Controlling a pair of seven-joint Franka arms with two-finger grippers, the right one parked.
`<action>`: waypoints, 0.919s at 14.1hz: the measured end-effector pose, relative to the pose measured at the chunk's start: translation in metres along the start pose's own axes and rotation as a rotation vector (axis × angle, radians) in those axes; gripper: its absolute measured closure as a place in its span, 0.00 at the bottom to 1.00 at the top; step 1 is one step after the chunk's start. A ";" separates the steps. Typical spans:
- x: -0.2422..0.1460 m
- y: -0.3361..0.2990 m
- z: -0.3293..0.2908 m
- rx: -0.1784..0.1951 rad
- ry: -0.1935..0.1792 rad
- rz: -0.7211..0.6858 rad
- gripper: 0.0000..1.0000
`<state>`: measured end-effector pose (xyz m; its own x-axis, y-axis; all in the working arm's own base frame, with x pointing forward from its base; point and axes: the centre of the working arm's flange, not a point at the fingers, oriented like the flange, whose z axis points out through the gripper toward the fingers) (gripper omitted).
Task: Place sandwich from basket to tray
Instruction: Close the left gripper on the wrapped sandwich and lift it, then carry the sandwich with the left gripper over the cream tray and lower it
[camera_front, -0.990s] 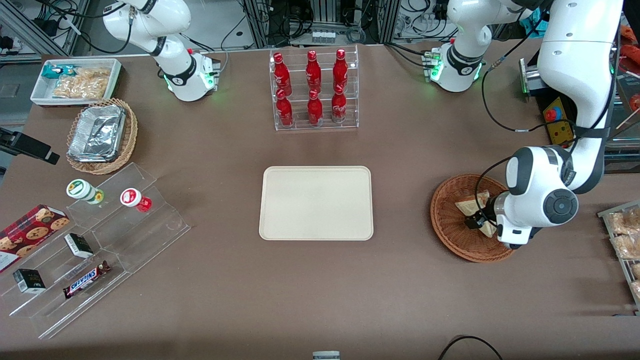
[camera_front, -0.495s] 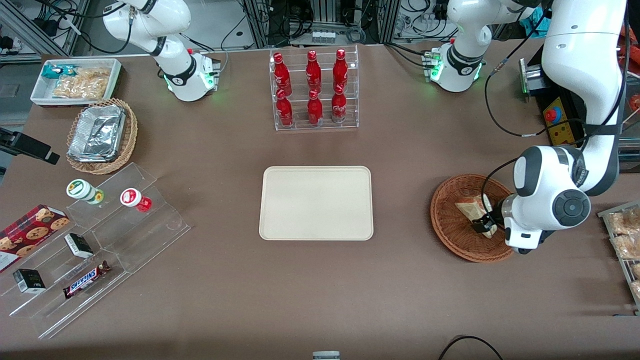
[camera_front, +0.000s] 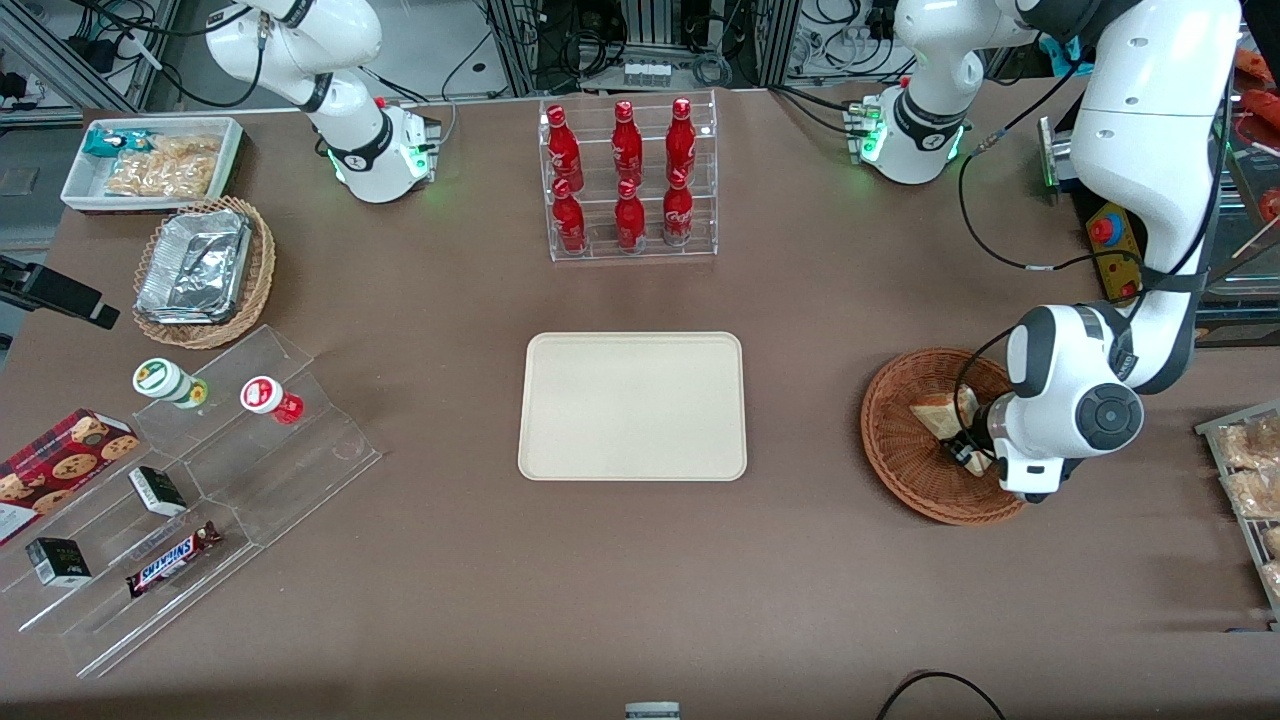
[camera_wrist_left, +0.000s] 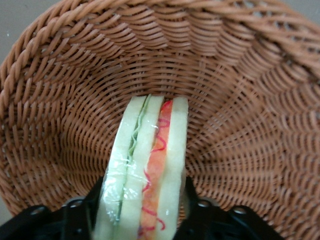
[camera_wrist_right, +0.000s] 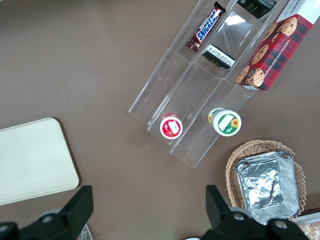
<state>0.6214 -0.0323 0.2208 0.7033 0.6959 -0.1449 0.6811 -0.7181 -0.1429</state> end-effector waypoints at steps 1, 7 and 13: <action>-0.001 0.005 -0.009 -0.013 0.012 -0.018 0.53; -0.062 0.062 -0.101 -0.063 0.060 0.238 0.83; -0.257 0.176 -0.114 0.012 0.082 0.656 0.85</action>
<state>0.5835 -0.3373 0.3448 0.9852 0.1110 -0.1307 0.1038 -0.9927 -0.0609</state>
